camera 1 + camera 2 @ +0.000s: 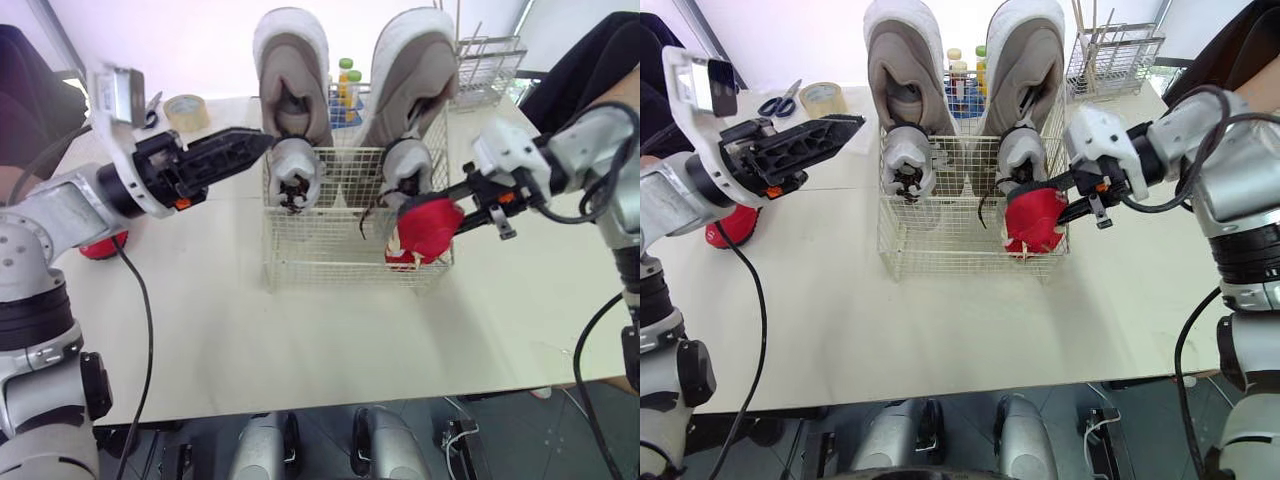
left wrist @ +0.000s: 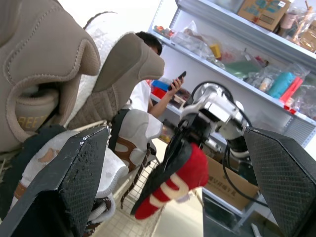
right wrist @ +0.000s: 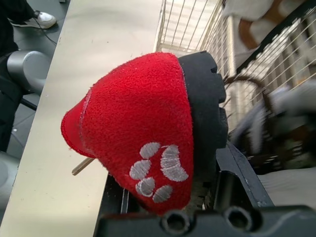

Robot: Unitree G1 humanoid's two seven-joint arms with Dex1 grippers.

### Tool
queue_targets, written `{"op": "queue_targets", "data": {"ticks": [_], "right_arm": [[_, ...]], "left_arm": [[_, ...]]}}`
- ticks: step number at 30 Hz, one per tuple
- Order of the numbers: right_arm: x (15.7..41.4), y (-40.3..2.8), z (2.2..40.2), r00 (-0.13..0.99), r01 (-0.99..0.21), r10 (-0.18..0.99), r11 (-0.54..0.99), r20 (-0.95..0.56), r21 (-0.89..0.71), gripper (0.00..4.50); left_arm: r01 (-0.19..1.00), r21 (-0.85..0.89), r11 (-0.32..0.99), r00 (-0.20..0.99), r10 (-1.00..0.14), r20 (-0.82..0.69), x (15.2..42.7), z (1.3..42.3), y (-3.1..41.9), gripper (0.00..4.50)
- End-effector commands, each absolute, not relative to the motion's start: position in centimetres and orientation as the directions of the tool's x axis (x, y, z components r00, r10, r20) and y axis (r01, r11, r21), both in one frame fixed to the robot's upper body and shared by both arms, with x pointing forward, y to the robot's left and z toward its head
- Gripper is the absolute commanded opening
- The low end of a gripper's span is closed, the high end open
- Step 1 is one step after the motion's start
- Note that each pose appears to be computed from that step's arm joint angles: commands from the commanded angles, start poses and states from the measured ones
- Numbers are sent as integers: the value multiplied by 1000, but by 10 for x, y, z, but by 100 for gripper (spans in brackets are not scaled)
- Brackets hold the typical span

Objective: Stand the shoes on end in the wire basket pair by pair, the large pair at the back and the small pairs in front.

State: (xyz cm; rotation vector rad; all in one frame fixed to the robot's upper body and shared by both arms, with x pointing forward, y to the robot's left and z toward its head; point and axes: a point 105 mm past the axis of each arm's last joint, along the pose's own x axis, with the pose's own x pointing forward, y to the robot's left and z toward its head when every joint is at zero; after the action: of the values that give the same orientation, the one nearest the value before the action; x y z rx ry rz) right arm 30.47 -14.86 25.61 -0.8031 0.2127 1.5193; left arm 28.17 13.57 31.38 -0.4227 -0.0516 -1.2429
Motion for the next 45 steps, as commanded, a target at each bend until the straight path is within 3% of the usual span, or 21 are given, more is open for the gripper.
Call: {"op": "queue_targets", "data": {"ticks": [1,3,8,19,24,29,32,38,45], "right_arm": [[302,-147,267,114,-911,807,-149,-580,-385,117],[300,-146,267,119,-910,806,-145,-579,-389,196],[296,-150,272,153,-898,793,-136,-590,-417,447],[276,-171,316,306,-844,765,-57,-567,-533,447],[258,-170,354,295,-854,862,45,-412,-518,447],[228,-147,378,112,-915,974,25,-195,-402,447],[228,-138,372,96,-925,984,33,-147,-378,447],[230,-124,360,59,-935,992,16,-111,-355,447],[231,-120,359,54,-934,995,19,-89,-356,447]], "left_arm": [[938,-238,251,318,-898,304,275,323,136,450],[938,-238,252,318,-898,304,275,322,135,450],[939,-236,250,317,-897,309,277,322,133,450],[932,-224,285,344,-892,294,282,319,138,450],[863,-166,477,504,-827,247,294,318,167,450],[565,-111,817,818,-539,201,333,321,232,450],[342,-65,937,934,-332,130,347,318,282,450],[-34,-30,999,999,34,-25,355,309,385,450],[-285,-7,959,948,281,-148,362,271,441,450]]}}
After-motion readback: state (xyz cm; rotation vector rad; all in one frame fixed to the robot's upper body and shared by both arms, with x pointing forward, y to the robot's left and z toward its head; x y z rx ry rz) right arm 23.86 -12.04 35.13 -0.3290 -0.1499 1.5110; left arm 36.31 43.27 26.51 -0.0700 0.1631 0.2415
